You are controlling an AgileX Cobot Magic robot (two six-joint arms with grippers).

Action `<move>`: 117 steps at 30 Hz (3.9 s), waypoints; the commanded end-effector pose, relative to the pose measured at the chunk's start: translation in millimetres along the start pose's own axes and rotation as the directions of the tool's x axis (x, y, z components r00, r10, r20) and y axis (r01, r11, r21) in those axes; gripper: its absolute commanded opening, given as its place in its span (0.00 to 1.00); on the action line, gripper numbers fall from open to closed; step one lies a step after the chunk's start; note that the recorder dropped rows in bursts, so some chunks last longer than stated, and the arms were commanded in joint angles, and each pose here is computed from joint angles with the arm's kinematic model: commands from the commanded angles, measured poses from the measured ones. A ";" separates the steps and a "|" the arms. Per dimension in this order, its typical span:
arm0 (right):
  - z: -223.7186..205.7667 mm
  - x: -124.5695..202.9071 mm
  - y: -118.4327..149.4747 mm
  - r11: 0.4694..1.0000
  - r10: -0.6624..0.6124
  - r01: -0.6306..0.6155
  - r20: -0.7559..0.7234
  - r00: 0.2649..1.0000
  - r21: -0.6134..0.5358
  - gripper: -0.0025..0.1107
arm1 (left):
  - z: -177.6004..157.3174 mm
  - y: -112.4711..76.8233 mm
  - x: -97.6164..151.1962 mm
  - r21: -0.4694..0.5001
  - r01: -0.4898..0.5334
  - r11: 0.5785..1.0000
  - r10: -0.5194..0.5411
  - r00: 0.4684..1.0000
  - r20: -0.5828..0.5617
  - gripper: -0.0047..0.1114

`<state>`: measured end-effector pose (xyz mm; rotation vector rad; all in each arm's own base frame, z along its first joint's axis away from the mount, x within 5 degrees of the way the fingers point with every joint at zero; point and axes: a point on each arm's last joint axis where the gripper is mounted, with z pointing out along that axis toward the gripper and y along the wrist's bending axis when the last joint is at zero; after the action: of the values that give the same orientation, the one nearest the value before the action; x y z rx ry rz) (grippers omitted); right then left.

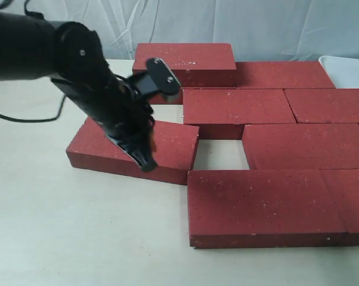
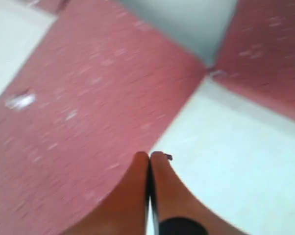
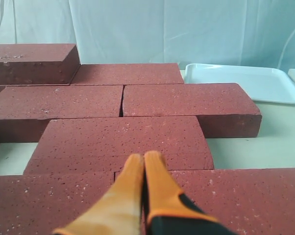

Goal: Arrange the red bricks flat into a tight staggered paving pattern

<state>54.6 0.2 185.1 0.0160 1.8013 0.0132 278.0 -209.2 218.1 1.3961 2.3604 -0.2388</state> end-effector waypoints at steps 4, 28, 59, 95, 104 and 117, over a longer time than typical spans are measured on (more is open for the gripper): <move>-0.4 -0.6 -0.2 1.000 0.004 -0.004 0.014 1.000 0.005 0.01 | -12.2 106.4 62.7 -0.326 0.470 0.820 -0.492 0.871 0.019 0.05; -0.4 -0.6 -0.2 1.000 0.004 -0.004 0.014 1.000 0.005 0.01 | 52.4 111.7 109.7 -0.138 0.657 0.741 -0.666 0.693 -0.276 0.05; -0.4 -0.6 -0.2 1.000 0.004 -0.004 0.014 1.000 0.005 0.01 | 92.1 46.7 44.8 0.172 0.567 0.806 -0.545 0.823 -0.162 0.05; -0.4 -0.6 -0.3 1.000 0.003 -0.003 0.014 1.000 0.005 0.01 | -89.1 67.3 82.4 -0.415 0.459 0.785 -0.399 0.888 0.227 0.06; -10.0 -39.8 -3.7 0.956 0.291 -0.279 0.438 0.851 -0.093 0.01 | -142.5 27.0 101.2 -0.383 0.525 0.760 -0.319 0.815 0.483 0.06; -43.3 -135.2 -11.2 0.882 0.451 -0.377 0.739 0.502 -0.282 0.01 | -147.9 2.4 124.5 -0.336 0.566 0.753 -0.358 0.780 0.513 0.06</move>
<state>38.4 -15.5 293.7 0.4127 0.8674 0.4257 193.3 -58.8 300.1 0.4461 2.1621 -0.0541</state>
